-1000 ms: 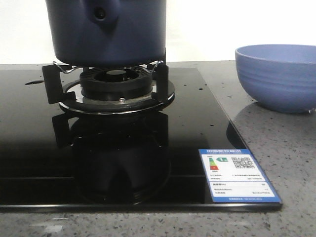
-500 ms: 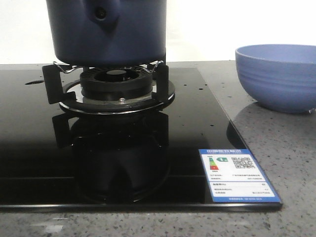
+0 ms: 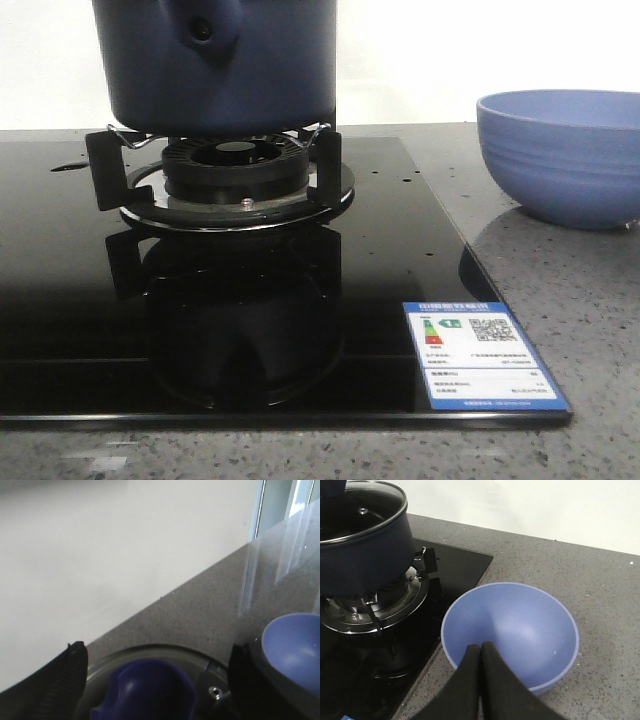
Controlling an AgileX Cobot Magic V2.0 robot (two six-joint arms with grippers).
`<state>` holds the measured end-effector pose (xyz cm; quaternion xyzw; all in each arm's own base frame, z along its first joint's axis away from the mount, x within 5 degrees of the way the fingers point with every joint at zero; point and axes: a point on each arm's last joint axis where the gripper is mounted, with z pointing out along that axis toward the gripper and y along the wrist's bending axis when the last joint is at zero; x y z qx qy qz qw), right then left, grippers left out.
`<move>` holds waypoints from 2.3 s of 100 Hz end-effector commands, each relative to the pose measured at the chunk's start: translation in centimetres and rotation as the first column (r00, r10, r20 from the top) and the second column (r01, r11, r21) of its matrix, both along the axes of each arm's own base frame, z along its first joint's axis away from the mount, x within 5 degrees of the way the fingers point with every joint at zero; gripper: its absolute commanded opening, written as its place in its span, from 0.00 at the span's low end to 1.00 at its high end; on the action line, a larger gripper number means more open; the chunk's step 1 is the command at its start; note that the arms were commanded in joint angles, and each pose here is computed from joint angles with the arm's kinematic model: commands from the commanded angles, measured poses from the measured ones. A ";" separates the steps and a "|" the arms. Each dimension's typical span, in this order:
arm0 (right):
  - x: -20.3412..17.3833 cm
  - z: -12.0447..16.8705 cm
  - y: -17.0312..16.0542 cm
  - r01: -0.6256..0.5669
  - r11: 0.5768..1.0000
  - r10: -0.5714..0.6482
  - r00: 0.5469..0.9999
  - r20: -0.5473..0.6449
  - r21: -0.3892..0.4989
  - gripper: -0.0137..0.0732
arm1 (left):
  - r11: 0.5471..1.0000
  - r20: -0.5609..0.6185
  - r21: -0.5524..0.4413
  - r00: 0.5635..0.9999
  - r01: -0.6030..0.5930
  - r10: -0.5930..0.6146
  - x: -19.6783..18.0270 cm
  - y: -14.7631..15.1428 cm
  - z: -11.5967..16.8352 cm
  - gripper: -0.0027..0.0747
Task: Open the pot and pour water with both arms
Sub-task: 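Open the right gripper and release the bowl rim, then lower the glass lid onto the pot and release the knob with left gripper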
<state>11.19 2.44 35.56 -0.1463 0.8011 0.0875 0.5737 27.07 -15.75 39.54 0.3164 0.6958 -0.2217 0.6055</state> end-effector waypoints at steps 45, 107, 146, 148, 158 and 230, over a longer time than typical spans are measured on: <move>0.6 3.1 -1.2 0.142 0.976 -0.180 0.951 0.251 0.163 0.09 | 0.939 0.302 -0.200 0.894 -0.278 0.329 -10.0 10.4 9.0 0.01; 1.5 -3.7 -0.6 0.066 0.985 -0.100 0.970 0.222 0.157 0.09 | 0.802 0.184 -0.344 0.803 -0.488 0.568 -21.5 14.1 -7.4 0.01; 1.5 -3.7 -0.7 0.078 0.985 -0.112 0.968 0.223 0.156 0.09 | 0.801 0.198 -0.365 0.801 -0.475 0.565 -22.4 14.1 -8.7 0.01; 1.5 -3.7 -0.7 0.078 0.985 -0.112 0.968 0.223 0.156 0.09 | 0.801 0.198 -0.365 0.801 -0.475 0.565 -22.4 14.1 -8.7 0.01; 1.5 -3.7 -0.7 0.078 0.985 -0.112 0.968 0.223 0.156 0.09 | 0.801 0.198 -0.365 0.801 -0.475 0.565 -22.4 14.1 -8.7 0.01; 1.5 -3.7 -0.7 0.078 0.985 -0.112 0.968 0.223 0.156 0.09 | 0.748 0.141 -0.365 0.761 -0.555 0.634 -22.0 14.9 -9.4 0.01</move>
